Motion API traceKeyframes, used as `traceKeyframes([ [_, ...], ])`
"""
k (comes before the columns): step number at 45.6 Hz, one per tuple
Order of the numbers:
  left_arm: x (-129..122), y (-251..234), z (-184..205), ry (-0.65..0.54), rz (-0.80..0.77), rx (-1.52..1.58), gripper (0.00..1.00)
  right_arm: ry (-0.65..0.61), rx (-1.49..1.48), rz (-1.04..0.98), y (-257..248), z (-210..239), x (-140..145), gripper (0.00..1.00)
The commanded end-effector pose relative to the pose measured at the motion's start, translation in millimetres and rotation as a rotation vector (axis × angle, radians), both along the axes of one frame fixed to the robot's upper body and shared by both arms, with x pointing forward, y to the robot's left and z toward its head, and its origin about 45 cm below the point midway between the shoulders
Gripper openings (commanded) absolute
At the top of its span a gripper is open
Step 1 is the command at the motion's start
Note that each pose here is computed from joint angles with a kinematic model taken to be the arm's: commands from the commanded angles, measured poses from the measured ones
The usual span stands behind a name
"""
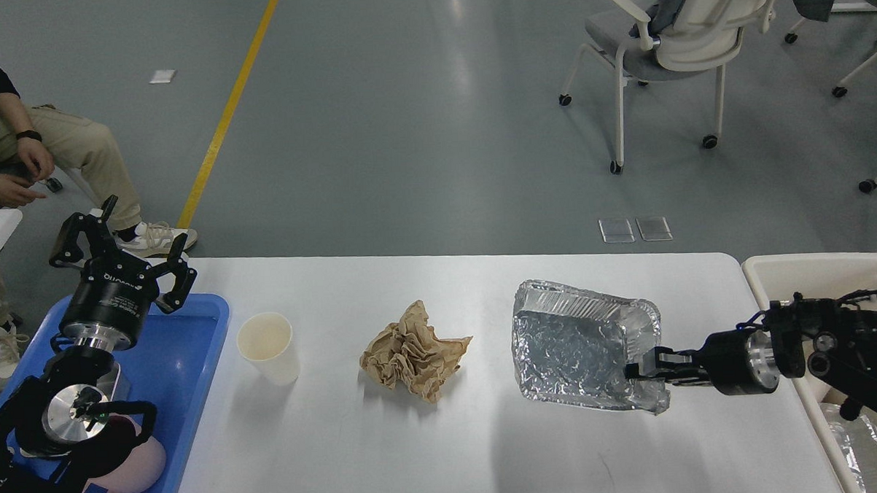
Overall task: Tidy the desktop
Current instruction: 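Grasp the foil tray edge with the right gripper and lift it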
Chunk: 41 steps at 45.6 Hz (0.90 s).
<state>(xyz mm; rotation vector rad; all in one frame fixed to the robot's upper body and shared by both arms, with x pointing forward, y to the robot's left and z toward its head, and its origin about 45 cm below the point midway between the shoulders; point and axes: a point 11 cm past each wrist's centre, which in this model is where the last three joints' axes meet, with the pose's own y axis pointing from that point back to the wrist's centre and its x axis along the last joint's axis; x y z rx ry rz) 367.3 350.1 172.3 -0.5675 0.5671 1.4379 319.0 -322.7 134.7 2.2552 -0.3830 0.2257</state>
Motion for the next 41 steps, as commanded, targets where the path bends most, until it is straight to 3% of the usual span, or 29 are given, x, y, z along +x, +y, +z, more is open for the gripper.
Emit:
traceKeyframes([
  [1,-0.9,-1.0,-1.8,0.005,-0.002,0.0,0.97,-0.017,-0.003,-0.037,-17.3,22.3,5.3,0.0],
  [7,-0.7,-1.5,-2.6,0.01,-0.005,0.005,0.97,-0.038,-0.021,-0.061,-35.3,41.7,5.6,0.0],
  [24,-2.1,-1.7,-8.1,0.026,-0.003,0.006,0.97,-0.106,-0.168,-0.006,-24.5,107.2,54.0,0.0],
  [41,-5.0,0.9,-12.8,0.038,0.0,0.011,0.97,-0.013,-0.204,0.05,51.0,109.3,84.0,0.0],
])
